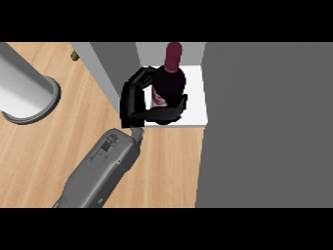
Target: Pick up the wine, place it into the cabinet and close the cabinet
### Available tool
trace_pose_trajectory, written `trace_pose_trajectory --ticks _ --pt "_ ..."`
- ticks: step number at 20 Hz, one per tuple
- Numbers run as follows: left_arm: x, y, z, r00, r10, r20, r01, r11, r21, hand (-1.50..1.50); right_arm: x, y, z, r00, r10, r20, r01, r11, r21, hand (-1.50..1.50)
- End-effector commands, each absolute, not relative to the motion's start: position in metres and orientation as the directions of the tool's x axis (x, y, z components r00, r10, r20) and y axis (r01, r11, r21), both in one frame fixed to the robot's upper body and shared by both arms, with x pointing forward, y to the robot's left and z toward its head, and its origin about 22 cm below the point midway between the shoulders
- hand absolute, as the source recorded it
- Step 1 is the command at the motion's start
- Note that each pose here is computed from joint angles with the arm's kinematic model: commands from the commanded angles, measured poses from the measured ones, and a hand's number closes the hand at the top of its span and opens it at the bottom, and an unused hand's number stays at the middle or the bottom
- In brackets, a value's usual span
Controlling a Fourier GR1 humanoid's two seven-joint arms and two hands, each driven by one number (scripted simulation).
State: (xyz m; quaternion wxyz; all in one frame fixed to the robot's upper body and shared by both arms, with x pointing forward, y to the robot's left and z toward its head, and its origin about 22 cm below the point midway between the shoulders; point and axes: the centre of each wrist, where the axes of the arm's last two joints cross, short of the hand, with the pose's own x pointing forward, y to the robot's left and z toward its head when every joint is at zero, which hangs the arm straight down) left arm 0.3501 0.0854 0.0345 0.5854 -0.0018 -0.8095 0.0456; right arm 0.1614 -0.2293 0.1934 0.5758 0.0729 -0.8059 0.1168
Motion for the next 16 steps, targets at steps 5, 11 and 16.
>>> trace_pose_trajectory --ticks 5,11,16 --pt "0.378 0.085 0.031 -0.266 0.044 0.963 -0.070 0.995 -0.065 1.50 0.135 -0.232 0.201 -0.358 -0.042 0.933 -0.310 0.948 -0.076 -1.50" --pt "0.402 0.086 0.049 -0.256 0.018 0.967 -0.078 0.996 -0.039 1.50 0.140 -0.229 0.205 -0.355 -0.044 0.934 -0.305 0.950 -0.071 -1.50" --pt "0.413 0.086 0.048 -0.323 -0.052 0.945 -0.131 0.991 0.010 1.50 0.142 -0.233 0.201 -0.361 -0.047 0.931 -0.320 0.944 -0.076 -1.50"
